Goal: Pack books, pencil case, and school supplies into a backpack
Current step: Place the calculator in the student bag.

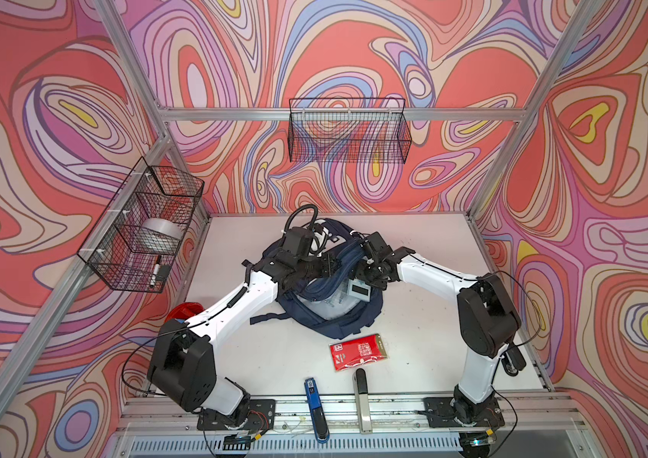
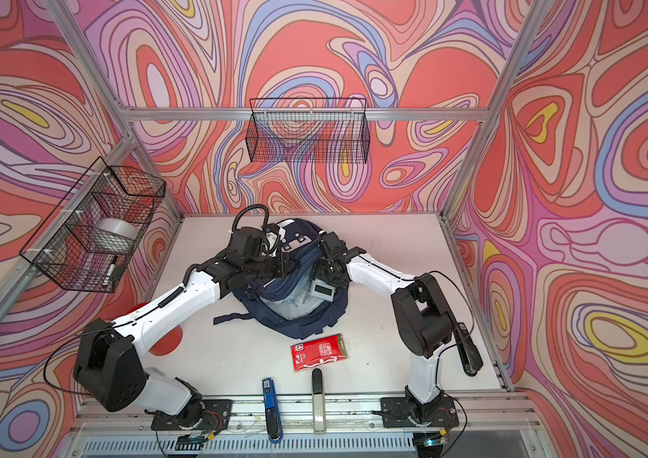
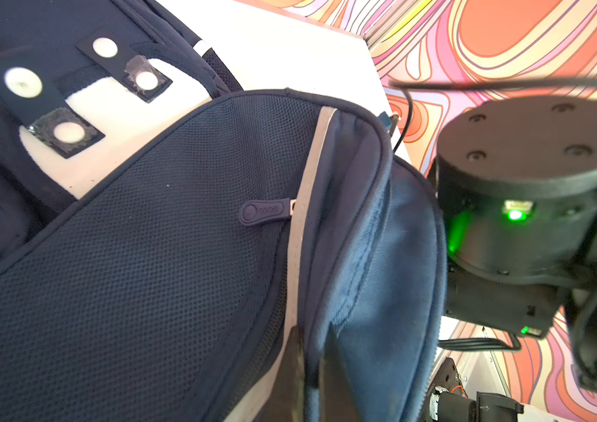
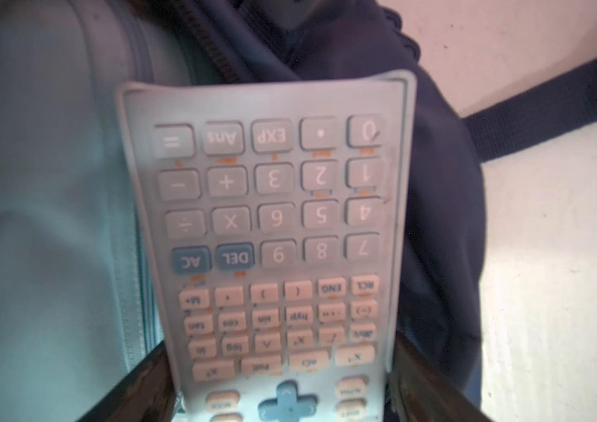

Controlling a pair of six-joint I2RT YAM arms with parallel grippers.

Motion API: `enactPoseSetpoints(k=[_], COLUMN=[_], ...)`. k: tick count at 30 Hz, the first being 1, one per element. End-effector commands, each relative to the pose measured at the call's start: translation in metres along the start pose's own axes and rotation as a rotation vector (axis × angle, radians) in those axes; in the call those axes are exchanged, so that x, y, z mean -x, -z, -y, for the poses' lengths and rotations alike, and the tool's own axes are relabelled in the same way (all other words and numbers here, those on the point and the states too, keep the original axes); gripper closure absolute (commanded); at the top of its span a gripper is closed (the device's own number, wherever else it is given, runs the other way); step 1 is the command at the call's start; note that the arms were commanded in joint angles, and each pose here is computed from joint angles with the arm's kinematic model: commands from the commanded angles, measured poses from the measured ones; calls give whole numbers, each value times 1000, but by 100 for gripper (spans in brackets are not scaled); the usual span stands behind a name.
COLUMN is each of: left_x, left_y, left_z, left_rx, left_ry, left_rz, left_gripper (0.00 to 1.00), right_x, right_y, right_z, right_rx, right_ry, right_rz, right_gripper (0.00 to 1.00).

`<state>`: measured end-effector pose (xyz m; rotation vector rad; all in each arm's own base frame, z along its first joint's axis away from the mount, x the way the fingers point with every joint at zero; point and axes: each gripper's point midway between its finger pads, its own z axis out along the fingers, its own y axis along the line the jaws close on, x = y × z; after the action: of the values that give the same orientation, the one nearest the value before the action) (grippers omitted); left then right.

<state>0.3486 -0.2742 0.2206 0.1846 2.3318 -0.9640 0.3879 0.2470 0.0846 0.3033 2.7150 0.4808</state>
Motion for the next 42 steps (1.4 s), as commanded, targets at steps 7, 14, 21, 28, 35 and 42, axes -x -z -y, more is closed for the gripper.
enactPoseSetpoints(k=[7, 14, 21, 28, 35, 42], left_x=[16, 12, 12, 11, 12, 12], left_y=[16, 12, 13, 13, 17, 12], left_z=[31, 31, 30, 29, 30, 30], left_rx=[-97, -113, -108, -105, -99, -103], left_ry=[-41, -24, -28, -23, -28, -19], left_rz=[54, 40, 41, 41, 46, 34], left_gripper=[100, 100, 100, 100, 100, 100], right_x=[7, 6, 20, 20, 3, -13], right_y=[24, 45, 56, 45, 33, 25], right_z=[-20, 5, 18, 8, 16, 10], right_rx=[86, 107, 282, 392, 410, 498], right_ry=[24, 64, 95, 131, 119, 95], right_rz=[55, 102, 156, 152, 117, 99], right_gripper=[3, 3, 37, 55, 74, 81])
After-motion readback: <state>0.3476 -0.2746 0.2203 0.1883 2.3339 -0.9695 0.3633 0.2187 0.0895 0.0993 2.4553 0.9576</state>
